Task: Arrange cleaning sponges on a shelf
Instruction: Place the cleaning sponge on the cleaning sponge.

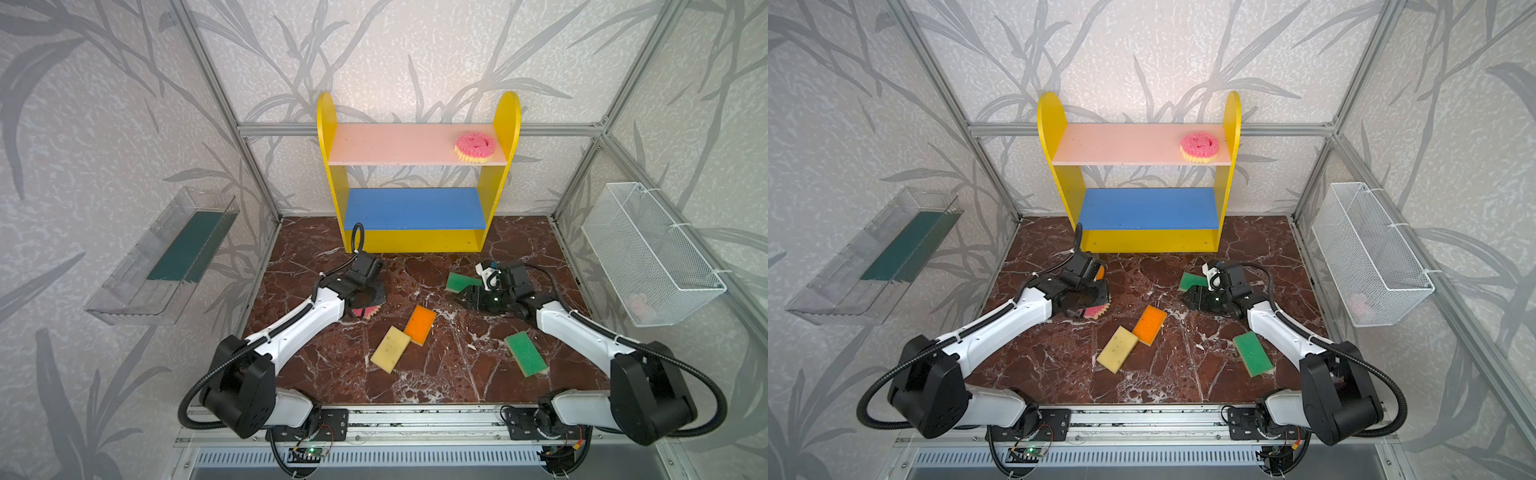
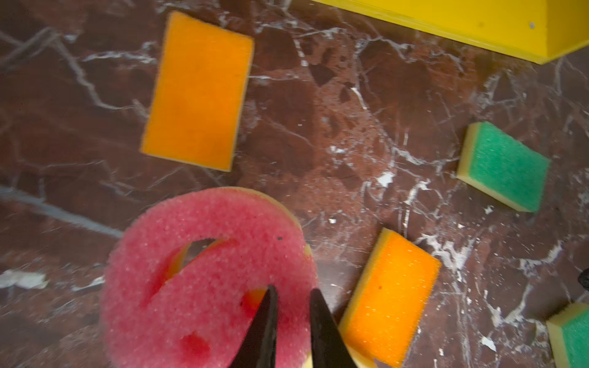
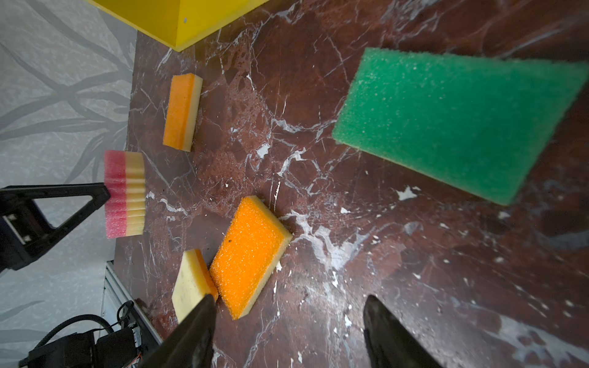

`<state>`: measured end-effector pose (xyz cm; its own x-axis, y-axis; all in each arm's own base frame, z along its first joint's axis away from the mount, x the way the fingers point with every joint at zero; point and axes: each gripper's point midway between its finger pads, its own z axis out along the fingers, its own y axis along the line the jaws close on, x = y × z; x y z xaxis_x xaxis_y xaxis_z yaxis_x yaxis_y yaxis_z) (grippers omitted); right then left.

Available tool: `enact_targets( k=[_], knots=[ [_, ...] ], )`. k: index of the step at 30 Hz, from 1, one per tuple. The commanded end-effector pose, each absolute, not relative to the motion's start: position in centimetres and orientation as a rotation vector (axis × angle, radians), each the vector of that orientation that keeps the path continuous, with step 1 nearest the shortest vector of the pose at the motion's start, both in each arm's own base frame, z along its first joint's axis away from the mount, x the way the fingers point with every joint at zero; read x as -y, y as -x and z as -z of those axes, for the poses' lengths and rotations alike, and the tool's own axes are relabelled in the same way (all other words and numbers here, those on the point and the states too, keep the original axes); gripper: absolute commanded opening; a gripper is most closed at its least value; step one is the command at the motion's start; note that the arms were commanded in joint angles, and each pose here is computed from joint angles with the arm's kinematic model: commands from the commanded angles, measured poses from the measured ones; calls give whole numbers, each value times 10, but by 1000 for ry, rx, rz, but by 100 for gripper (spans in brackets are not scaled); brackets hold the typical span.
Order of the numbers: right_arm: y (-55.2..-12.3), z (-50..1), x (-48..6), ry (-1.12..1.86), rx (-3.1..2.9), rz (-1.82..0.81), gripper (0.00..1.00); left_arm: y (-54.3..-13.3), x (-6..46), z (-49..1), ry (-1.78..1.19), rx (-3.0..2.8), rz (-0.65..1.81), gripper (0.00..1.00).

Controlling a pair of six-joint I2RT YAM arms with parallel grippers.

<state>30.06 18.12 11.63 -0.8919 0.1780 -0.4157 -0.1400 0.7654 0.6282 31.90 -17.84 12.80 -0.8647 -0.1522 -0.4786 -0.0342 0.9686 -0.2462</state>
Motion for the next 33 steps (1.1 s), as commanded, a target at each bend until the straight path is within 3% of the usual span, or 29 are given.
enact_targets(
  k=[1, 8, 16, 19, 23, 27, 33],
  knots=[
    [-286, -116, -168, -67, -2520, -957, 73, -325, 216, -125, 53, -2599, 337, 20],
    [-278, -108, -139, -228, -2509, -1025, 75, -326, 300, -116, -156, -2607, 421, 20],
    [-280, -107, -130, -315, -2486, -1094, 76, -320, 351, -107, -288, -2601, 497, 22],
    [-281, -105, -134, -312, -2489, -1128, 76, -316, 356, -102, -307, -2604, 515, 33],
    [-280, -100, -140, -292, -2510, -1187, 77, -313, 356, -100, -326, -2606, 532, 59],
    [-279, -95, -147, -281, -2530, -1217, 77, -311, 353, -109, -324, -2587, 540, 76],
    [-278, -92, -161, -270, -2548, -1292, 77, -313, 325, -135, -239, -2522, 503, 78]
  ],
)
